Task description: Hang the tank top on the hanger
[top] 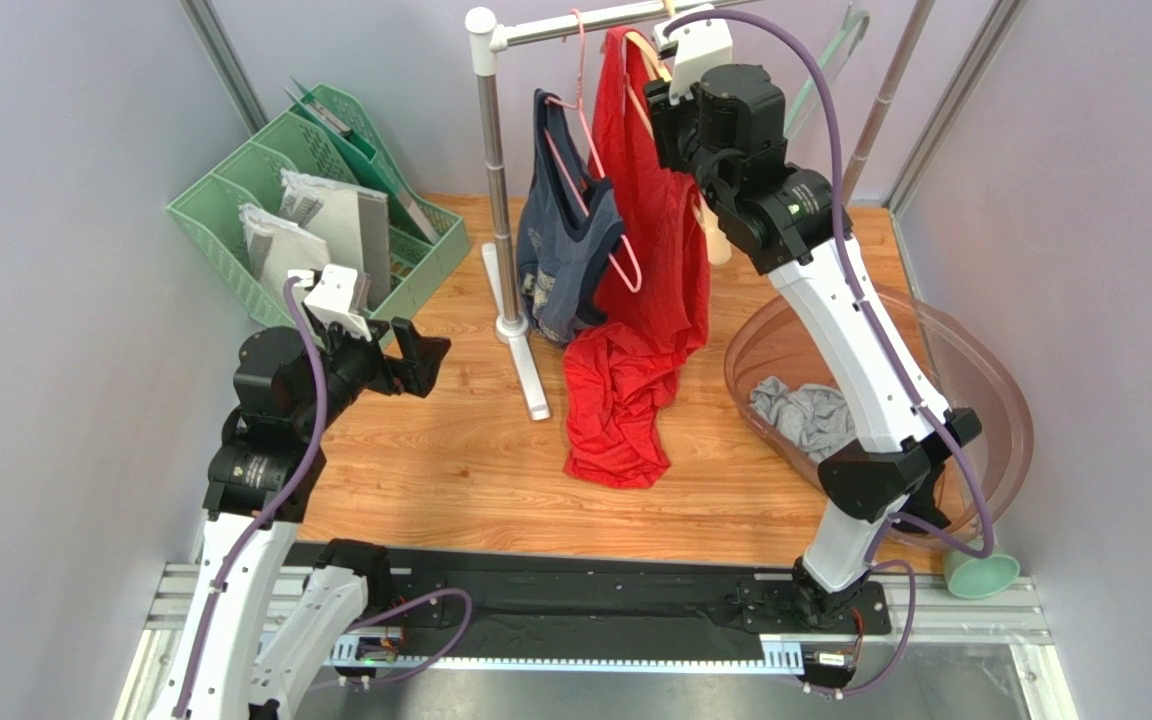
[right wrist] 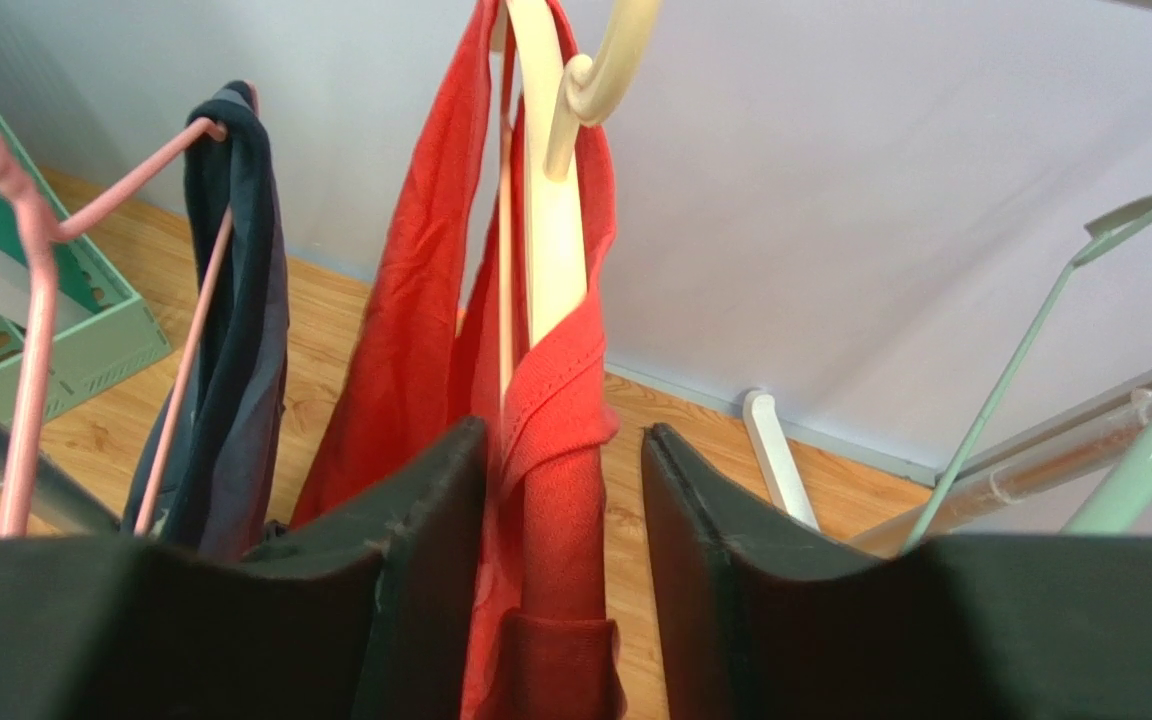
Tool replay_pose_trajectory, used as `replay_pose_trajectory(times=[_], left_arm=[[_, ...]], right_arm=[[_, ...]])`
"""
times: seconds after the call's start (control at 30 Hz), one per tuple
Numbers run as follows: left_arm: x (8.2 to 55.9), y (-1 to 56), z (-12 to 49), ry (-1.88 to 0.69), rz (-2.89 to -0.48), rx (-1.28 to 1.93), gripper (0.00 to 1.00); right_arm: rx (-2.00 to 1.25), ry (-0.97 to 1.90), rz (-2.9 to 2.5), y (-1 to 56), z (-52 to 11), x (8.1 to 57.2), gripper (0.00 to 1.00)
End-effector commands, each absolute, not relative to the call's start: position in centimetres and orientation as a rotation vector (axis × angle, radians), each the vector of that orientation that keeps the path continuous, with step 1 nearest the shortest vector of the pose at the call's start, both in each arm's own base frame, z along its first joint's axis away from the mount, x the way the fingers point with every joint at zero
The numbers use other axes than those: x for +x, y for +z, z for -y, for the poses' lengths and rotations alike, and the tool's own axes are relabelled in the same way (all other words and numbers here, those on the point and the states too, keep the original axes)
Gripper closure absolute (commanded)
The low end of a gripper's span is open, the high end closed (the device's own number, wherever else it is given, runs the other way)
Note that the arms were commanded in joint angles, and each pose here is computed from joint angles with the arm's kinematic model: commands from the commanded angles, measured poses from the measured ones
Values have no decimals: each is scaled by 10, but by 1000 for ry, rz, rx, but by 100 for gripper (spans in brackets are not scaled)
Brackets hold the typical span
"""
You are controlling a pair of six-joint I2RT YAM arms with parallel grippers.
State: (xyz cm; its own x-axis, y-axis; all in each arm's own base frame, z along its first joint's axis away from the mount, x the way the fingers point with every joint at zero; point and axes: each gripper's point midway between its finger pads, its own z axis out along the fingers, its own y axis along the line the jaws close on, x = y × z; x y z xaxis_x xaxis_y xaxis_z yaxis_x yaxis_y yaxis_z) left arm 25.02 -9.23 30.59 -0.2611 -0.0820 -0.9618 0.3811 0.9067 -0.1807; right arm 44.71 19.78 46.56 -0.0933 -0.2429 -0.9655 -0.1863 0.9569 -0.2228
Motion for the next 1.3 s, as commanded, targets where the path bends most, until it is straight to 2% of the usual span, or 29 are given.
replay_pose_trajectory(times=[0.0,0.1,0.17,0.23,0.3,0.37,0.6,0.83,1.2,1.27], left_arm=[[253,314,97,-479,-1750,233,1],[253,314,98,-489,-1751,241,1],[253,313,98,-488,-1755,242,1],[253,312,98,-489,-1755,243,1],[253,312,98,-488,-1757,241,1],[253,312,97,-481,-1758,239,1],[252,312,90,-442,-1753,212,1],[251,313,83,-407,-1745,188,1],[250,313,82,-415,-1735,164,1],[249,313,80,-401,-1737,153,1]], right_arm=[[-298,26,-1577,509,-189,423,47],[-299,45,-1561,516,-190,420,31],[-304,46,-1553,519,-190,419,25],[-308,56,-1550,521,-191,417,14],[-308,72,-1546,525,-189,412,6],[-303,89,-1543,526,-189,406,3],[-266,193,-1503,540,-173,361,0],[-207,246,-1532,512,-141,308,0],[-134,255,-1801,376,-115,273,0],[-102,272,-1811,365,-107,265,0]])
